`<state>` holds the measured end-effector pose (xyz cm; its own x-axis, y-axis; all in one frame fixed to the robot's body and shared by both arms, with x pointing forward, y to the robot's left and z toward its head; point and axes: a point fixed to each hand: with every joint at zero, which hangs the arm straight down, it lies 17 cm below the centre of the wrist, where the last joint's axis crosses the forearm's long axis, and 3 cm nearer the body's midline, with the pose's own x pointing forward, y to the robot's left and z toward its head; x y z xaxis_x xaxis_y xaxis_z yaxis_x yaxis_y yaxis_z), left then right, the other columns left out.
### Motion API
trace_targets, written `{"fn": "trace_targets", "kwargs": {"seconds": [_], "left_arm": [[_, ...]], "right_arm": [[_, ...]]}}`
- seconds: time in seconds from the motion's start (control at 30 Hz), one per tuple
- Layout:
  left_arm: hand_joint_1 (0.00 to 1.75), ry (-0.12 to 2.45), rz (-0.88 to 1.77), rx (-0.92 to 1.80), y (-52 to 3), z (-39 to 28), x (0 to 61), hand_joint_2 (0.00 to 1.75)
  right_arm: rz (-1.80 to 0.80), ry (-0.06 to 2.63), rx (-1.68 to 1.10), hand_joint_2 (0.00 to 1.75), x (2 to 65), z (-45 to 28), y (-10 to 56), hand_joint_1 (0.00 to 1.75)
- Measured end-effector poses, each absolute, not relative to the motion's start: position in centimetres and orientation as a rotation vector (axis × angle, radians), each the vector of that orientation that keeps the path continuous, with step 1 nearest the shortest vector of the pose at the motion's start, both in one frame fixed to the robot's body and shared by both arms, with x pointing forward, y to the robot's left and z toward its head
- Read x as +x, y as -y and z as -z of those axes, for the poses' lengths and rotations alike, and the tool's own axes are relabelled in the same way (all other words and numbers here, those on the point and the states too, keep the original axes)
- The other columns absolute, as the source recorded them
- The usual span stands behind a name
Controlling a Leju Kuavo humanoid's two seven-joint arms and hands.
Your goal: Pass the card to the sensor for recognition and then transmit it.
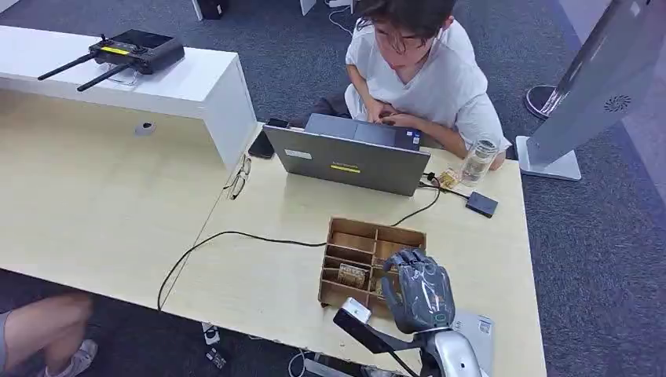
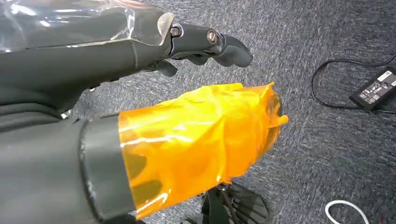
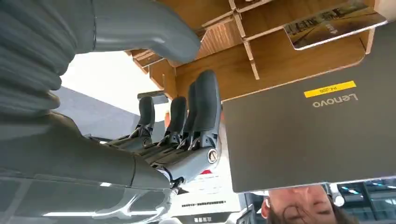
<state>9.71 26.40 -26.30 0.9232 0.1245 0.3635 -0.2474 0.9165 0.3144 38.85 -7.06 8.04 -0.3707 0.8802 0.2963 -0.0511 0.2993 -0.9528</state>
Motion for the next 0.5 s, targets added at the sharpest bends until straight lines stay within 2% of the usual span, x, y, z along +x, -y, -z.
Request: {"fn": "trace_targets", "kwargs": {"seconds": [0.03,0.5], "left_arm": [[0.0,0.345,-0.195,0.365,-26.4,26.3,9.71,0.0],[0.0,0.345,-0.195,0.365,-26.41,26.3,9.72,0.0]], "right_arm": [[-1.233,1.617,-0.773,1.75,38.84,-7.97,7.06,0.91],[-1.239,1.611,-0.775,1.75,38.85,-7.74,7.11,0.77]]}}
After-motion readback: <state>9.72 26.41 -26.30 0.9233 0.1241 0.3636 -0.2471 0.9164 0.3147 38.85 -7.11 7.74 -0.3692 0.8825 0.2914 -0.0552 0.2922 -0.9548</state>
